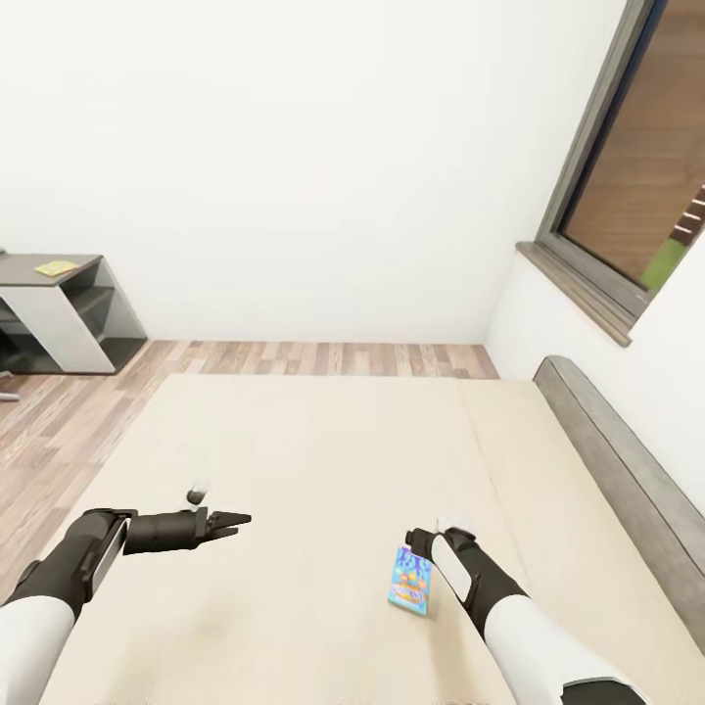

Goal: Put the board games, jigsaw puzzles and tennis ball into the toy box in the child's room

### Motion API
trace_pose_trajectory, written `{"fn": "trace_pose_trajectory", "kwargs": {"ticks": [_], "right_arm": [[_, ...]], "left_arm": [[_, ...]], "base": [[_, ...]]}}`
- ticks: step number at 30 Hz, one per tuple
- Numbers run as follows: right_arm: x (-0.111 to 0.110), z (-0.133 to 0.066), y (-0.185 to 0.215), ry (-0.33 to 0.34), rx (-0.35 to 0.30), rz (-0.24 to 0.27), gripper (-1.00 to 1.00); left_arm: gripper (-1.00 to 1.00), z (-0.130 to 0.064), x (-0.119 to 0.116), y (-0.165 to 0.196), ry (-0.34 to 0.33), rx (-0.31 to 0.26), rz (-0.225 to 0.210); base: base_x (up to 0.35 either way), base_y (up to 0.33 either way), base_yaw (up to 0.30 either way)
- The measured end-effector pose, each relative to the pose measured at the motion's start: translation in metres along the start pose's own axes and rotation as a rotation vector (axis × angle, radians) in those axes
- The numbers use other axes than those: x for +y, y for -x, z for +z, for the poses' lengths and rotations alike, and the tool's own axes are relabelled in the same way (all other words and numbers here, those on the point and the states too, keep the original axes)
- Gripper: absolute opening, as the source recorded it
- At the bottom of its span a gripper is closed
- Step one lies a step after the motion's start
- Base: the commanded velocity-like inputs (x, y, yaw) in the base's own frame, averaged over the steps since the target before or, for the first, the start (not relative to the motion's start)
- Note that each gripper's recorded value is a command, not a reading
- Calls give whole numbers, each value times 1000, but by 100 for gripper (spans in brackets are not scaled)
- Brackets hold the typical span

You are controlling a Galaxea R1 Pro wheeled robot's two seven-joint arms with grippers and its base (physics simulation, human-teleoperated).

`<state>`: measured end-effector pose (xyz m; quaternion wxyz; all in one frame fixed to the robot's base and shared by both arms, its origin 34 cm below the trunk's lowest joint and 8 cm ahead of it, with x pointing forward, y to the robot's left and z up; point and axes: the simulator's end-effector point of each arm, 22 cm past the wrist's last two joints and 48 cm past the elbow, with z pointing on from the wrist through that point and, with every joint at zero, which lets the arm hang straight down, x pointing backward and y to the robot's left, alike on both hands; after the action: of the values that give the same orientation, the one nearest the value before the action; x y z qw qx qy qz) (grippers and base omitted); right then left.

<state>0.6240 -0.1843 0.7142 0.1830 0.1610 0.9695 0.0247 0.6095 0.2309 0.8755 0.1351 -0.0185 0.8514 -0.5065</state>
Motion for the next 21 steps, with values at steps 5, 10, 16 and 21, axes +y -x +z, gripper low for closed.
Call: {"fn": "trace_pose_trajectory", "kwargs": {"ticks": [5, 10, 16, 21], "right_arm": [[-2, 3, -3, -4, 7, 0, 100], [-3, 6, -6, -2, 14, 0, 100], [-2, 11, -3, 63, 15, 11, 100], [5, 9, 28, 130, -26, 14, 100]], "left_arm": [[100, 2, 3, -2, 1, 5, -7], [100, 3, 7, -4, 3, 8, -15], [100, 8, 8, -7, -4, 14, -24], [100, 15, 9, -10, -10, 21, -34]], "base": [[0, 0, 0], [0, 0, 0], [0, 0, 0], [0, 0, 0]]}}
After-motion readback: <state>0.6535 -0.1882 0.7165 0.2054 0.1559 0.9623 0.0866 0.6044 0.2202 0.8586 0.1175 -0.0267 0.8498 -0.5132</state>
